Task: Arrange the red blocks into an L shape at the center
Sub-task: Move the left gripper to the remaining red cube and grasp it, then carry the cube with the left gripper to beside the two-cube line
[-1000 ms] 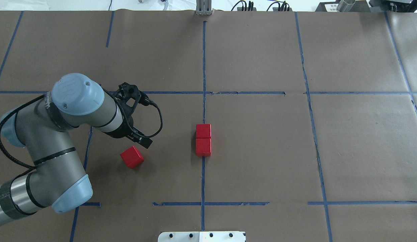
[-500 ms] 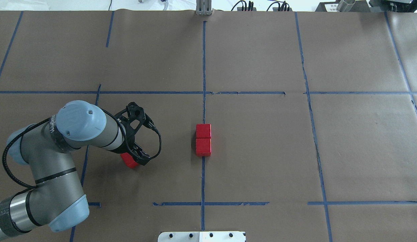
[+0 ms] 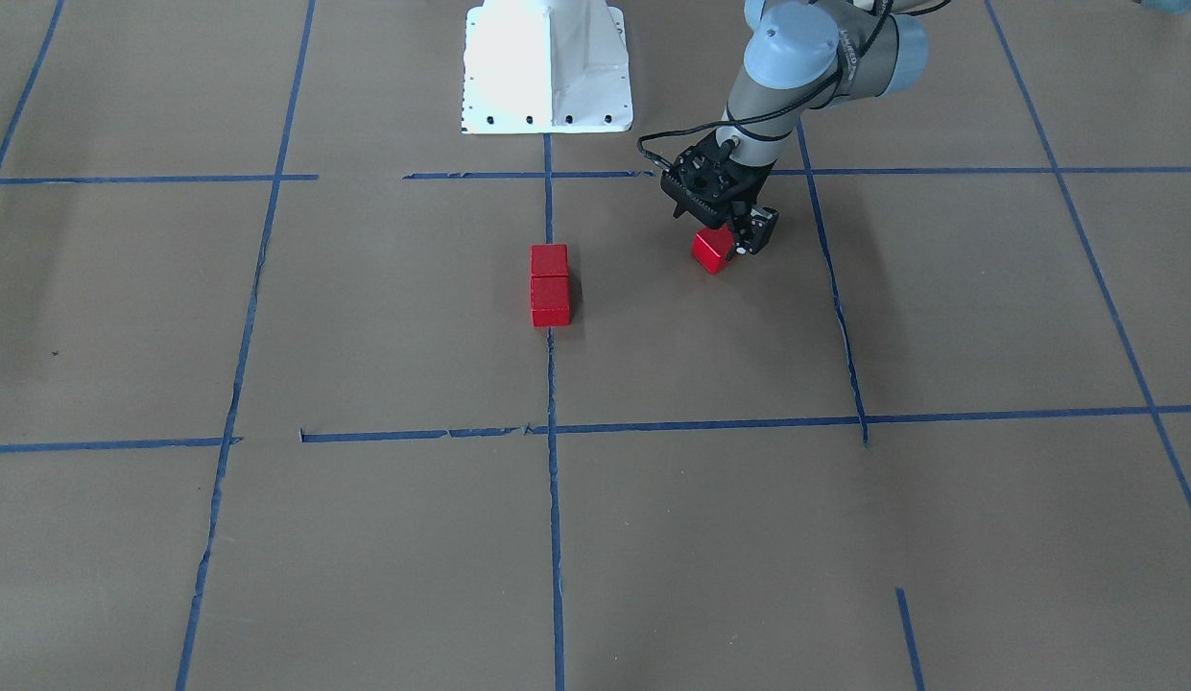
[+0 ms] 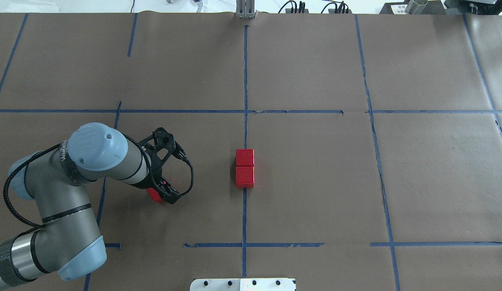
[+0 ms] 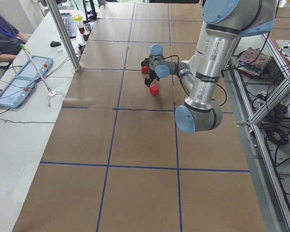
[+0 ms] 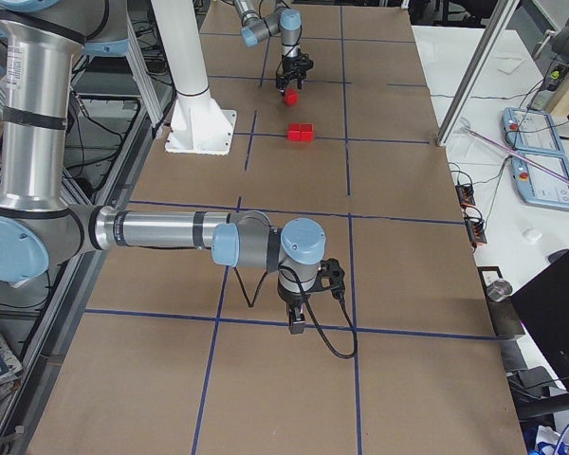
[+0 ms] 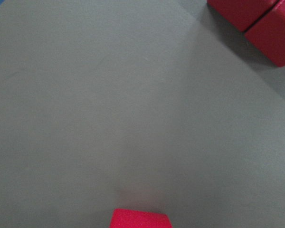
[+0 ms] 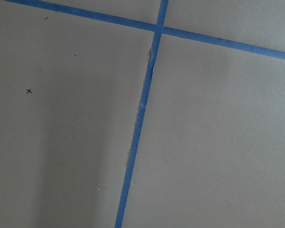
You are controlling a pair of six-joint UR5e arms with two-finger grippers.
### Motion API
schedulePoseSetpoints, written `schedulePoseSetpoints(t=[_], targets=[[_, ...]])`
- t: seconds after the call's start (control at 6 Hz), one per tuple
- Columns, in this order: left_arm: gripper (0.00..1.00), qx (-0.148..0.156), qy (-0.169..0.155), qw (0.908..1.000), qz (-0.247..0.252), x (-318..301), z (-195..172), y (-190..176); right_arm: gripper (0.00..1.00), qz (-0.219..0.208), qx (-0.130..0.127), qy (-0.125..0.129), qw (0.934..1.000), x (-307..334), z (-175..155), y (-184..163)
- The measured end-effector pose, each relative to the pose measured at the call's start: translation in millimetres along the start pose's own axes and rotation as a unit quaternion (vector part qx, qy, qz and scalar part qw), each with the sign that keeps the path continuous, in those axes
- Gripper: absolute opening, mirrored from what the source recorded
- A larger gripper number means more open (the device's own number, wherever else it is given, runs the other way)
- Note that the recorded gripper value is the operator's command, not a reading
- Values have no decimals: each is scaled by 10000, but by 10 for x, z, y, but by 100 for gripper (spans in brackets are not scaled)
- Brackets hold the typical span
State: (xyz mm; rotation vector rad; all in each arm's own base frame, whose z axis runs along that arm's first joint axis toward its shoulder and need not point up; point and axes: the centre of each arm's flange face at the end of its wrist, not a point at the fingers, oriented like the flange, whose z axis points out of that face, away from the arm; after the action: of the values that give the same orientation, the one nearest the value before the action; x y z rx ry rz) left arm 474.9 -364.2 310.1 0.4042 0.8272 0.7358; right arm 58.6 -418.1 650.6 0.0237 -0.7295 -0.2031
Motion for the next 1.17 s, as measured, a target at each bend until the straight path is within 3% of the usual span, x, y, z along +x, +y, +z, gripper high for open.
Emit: schedulePoseSetpoints(t=[0.67, 0.83, 1.17], targets=[[98, -143, -67, 9999, -17, -42, 171, 40, 100, 26, -29, -12, 10000, 24, 30, 9], [90, -217, -83, 9997, -29, -51, 253, 65, 100, 26, -28, -12, 10000, 24, 30, 9], [56, -337, -96, 9994, -35, -43, 373, 106, 100, 25, -28, -12, 10000, 24, 30, 9]])
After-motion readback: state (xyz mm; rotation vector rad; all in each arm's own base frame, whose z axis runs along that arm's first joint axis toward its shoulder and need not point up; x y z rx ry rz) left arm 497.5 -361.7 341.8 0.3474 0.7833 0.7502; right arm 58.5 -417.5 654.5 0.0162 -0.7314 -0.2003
